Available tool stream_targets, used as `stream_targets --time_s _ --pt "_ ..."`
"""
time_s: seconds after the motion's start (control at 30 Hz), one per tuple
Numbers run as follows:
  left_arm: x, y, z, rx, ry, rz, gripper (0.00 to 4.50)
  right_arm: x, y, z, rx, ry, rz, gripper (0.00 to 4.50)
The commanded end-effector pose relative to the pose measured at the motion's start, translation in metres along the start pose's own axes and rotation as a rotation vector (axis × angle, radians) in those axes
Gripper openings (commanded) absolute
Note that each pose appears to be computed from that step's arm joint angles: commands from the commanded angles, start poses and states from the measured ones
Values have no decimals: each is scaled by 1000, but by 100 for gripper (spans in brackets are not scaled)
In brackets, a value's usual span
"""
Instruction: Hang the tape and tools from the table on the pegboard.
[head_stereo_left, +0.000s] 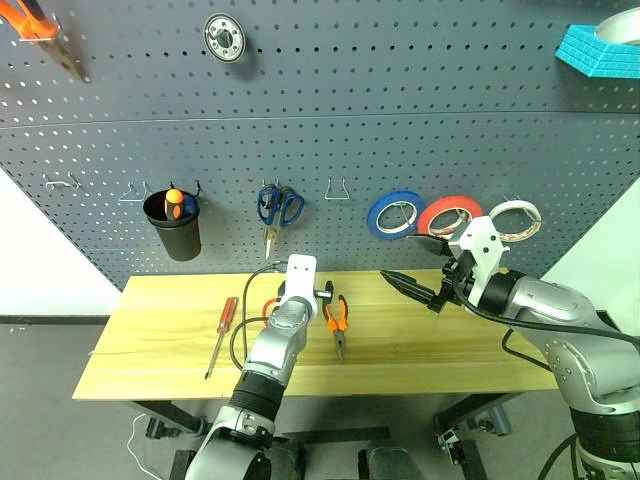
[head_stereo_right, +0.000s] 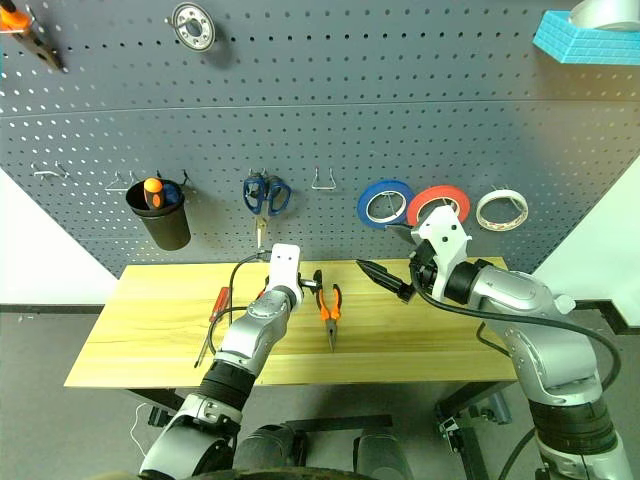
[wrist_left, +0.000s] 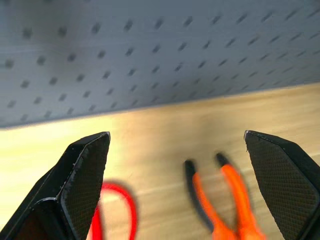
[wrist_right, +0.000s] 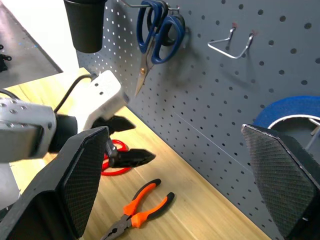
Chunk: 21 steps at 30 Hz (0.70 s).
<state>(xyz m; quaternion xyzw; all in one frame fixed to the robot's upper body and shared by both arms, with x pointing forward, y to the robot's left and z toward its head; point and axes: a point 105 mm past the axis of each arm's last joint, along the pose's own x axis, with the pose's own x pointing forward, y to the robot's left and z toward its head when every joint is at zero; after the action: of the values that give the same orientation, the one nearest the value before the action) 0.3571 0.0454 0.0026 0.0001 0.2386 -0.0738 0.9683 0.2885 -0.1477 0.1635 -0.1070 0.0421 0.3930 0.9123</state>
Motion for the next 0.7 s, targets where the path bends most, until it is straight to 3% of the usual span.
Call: stream_targets --time_s 0.03,0.33,0.53,0.7 --pt "-3 -23 -11 -52 83 -16 450 1 5 13 -32 -44 10 447" --pt "-4 -43 -30 -81 224 -44 450 4 8 14 -35 -45 10 447" --pt "-7 -53 -59 -160 384 -85 450 3 10 14 -30 -41 1 447" --pt "-3 -57 -56 -131 375 -100 450 4 15 12 -19 -37 0 447"
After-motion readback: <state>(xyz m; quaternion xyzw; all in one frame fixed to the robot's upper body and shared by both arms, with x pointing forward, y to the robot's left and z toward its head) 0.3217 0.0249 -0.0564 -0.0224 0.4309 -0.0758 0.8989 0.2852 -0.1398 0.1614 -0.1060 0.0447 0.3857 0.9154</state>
